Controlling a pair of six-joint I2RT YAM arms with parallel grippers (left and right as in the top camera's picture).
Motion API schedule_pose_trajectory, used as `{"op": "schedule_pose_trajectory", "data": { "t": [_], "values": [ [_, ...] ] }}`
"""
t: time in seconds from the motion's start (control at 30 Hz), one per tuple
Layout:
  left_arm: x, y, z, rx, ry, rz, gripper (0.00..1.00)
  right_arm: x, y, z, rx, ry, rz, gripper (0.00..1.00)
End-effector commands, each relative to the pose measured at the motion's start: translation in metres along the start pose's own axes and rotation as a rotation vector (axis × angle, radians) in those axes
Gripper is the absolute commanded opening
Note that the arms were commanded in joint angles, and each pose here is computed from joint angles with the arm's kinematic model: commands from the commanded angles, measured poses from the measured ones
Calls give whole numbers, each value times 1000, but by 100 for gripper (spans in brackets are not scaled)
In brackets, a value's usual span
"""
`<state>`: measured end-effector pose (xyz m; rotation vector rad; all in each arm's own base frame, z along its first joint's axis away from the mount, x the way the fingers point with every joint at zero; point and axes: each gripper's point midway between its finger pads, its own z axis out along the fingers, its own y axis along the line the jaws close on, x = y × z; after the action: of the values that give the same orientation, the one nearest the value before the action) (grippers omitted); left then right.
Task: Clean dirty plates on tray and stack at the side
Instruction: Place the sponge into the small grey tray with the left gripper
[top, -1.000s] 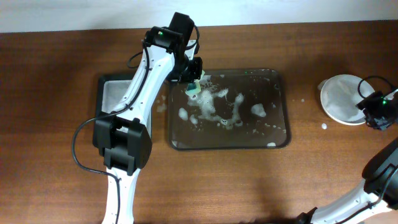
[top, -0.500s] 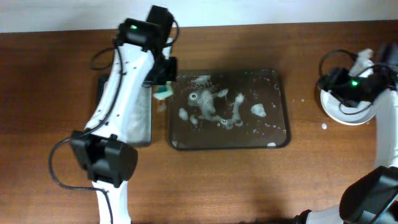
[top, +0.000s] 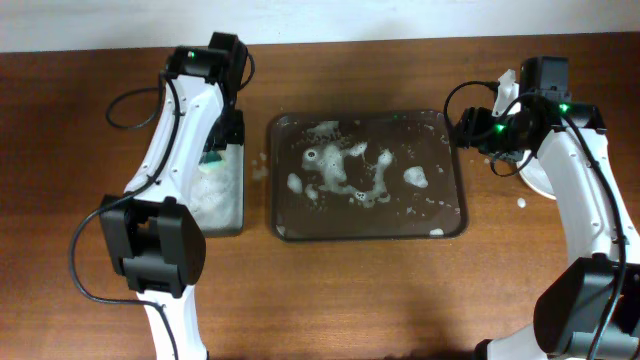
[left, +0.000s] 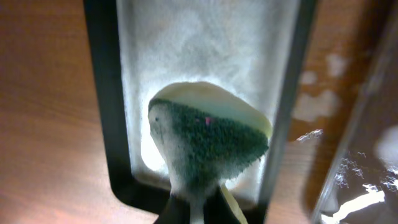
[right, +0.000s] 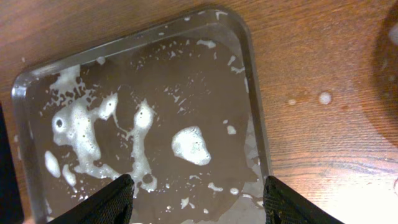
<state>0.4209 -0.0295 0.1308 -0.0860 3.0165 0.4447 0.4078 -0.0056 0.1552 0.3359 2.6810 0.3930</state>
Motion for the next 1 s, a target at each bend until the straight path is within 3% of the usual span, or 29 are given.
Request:
{"op": "schedule_pose_trajectory", "data": {
  "t": [0.0,0.07,0.13,0.17,0.27,0.33,0.6,0.8,0.97],
  "values": [
    [9,9,26,-72,24,13,1,-2,-2,1,23,-5,-13,67],
    [9,12,30,-97,23,-8,9,-2,-2,1,24,-5,-14,67],
    [7,12,30,-96,15,-11,24,-2,-2,1,24,-5,-14,67],
    [6,12,30,-98,9,-13,34,-2,-2,1,24,-5,-14,67],
    [5,14,30,-108,4,-13,79,-2,-3,1,24,-4,-13,67],
    [4,14,31,-107,-1,-18,97,-2,-3,1,25,-4,-17,67],
    [-3,16,20,-99,-26,-44,99,-2,-2,0,23,-8,-25,66],
    [-22,28,-37,-61,-114,-78,99,-14,12,-38,12,-76,-77,66],
    [-30,26,-96,78,-209,-110,99,-23,28,-95,10,-156,-148,67]
  ]
}}
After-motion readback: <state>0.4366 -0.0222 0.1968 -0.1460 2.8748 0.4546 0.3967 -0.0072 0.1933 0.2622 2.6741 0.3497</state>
